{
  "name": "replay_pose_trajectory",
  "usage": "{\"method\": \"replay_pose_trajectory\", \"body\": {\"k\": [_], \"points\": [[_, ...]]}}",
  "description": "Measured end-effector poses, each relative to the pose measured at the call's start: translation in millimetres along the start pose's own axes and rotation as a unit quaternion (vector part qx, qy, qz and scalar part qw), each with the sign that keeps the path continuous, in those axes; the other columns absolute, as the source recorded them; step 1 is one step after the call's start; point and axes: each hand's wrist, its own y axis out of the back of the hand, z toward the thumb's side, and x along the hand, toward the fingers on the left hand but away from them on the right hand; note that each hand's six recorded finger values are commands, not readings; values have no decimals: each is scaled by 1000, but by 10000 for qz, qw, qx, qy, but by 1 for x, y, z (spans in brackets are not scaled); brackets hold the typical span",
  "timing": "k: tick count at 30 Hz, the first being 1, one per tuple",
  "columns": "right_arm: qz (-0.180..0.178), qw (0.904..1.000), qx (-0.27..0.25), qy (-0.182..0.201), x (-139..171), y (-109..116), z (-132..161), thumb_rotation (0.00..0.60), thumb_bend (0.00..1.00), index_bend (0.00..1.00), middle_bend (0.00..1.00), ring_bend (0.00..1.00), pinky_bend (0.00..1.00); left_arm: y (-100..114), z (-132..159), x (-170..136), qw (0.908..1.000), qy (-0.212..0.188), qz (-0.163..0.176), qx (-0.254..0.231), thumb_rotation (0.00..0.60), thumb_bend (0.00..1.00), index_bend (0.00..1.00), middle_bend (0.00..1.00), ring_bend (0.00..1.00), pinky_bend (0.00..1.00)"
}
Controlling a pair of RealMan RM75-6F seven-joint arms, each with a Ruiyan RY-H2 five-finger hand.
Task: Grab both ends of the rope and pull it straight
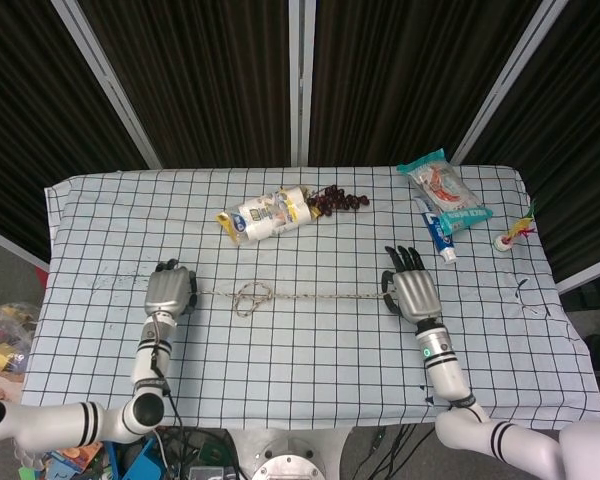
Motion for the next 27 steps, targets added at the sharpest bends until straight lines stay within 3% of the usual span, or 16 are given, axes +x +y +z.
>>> {"method": "replay_pose_trajectory", "body": {"k": [14, 27], "points": [[-139, 9995, 114, -279, 48, 19, -57, 600, 336, 722, 83, 0, 0, -3, -26, -6, 9999, -129, -32, -37, 600, 404, 568, 357, 113, 147], [15, 9982, 125, -580, 77, 16, -105, 600, 337, 726, 82, 0, 0, -8, -34, -7, 9991, -419, 0, 69, 600, 398, 569, 357, 113, 147]]}}
